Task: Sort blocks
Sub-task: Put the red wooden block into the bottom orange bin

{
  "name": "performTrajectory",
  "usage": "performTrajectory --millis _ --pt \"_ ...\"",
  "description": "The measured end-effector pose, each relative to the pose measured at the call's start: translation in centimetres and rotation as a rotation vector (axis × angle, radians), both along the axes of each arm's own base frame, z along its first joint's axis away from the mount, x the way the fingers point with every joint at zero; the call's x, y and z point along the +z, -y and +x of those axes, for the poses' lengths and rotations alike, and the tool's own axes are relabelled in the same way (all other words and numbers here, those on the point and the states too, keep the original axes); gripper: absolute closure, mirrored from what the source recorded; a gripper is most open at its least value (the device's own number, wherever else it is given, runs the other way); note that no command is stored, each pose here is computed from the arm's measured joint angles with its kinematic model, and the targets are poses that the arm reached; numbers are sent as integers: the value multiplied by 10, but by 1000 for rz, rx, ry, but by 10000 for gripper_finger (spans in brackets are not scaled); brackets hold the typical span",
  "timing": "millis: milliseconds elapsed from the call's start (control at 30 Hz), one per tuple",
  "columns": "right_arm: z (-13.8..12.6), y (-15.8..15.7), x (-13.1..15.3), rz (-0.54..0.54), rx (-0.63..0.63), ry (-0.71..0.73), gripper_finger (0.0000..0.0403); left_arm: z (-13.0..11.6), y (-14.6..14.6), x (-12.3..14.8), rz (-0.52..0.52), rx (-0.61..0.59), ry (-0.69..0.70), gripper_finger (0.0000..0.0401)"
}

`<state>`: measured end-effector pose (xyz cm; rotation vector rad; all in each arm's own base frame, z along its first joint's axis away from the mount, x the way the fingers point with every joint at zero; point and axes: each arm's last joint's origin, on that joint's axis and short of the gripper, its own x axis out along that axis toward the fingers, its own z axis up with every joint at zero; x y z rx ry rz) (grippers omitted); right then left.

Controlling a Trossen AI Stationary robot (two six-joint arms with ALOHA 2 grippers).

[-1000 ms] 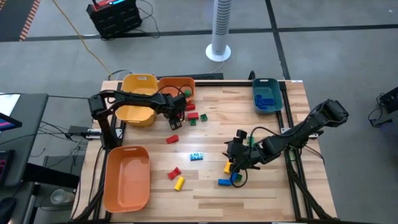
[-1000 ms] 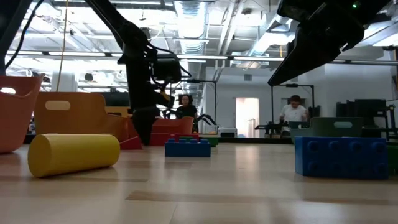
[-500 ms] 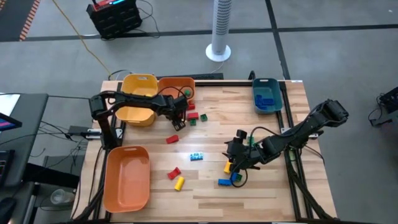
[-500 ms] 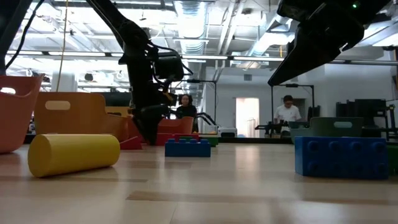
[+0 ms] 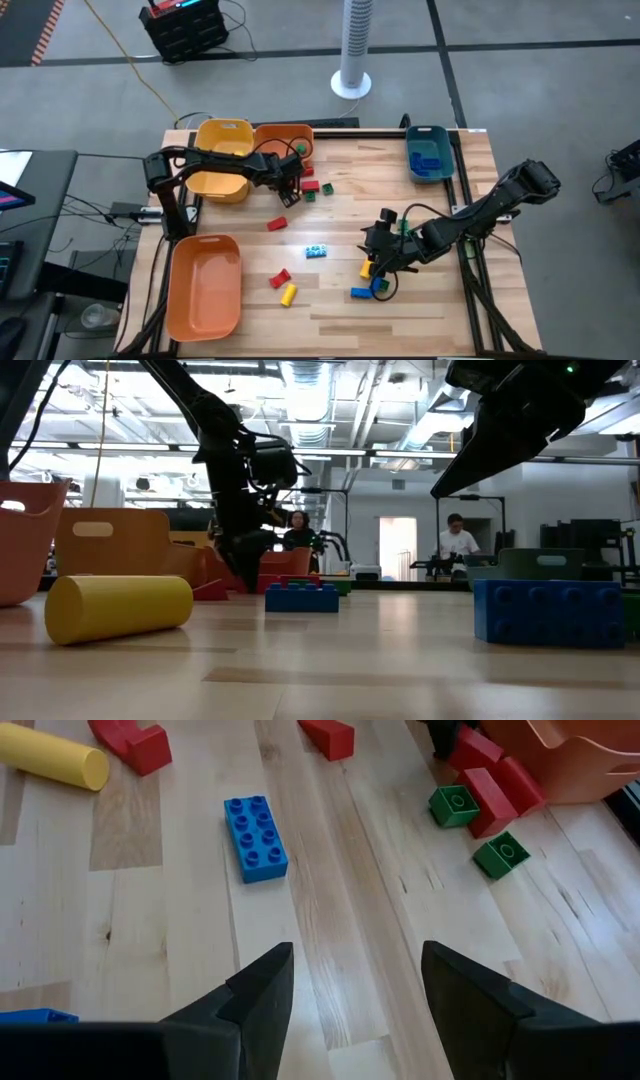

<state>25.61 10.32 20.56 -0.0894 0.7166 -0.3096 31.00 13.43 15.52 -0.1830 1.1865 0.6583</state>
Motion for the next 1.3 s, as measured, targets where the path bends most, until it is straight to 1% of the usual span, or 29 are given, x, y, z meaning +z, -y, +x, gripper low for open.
performTrajectory --millis 100,200,300,367,467,567,667,800,1000,1067,1133,1200,1300 --pt "0 0 0 2 -2 1 172 1 -1 0 12 -12 2 223" --pt "0 0 0 4 -3 2 172 1 -1 1 16 -29 -3 250" --pt "0 0 0 3 -3 1 172 1 0 1 -1 -42 0 275" --pt "0 0 0 4 -3 1 172 1 1 1 -19 -60 -1 275" --pt "0 0 0 4 -3 1 172 2 6 0 -20 -103 -18 275" --pt "0 0 0 3 -3 1 172 0 11 5 -31 -147 -29 275" --pt "0 0 0 2 -4 -2 172 -6 18 21 -29 -164 -24 275" --pt "1 2 0 2 -12 -3 172 -19 27 53 28 -165 14 275" --pt "1 2 0 1 -13 -3 172 -34 47 97 98 -205 151 275" --pt "1 3 0 -6 -13 0 172 -37 53 107 95 -255 191 275" --pt "2 4 1 -40 -24 11 172 -37 61 112 41 -351 240 275" --pt "4 7 3 -92 -32 24 172 -33 70 115 -12 -435 298 275" --pt "7 12 5 -177 -10 19 172 -28 81 116 -40 -537 338 275"
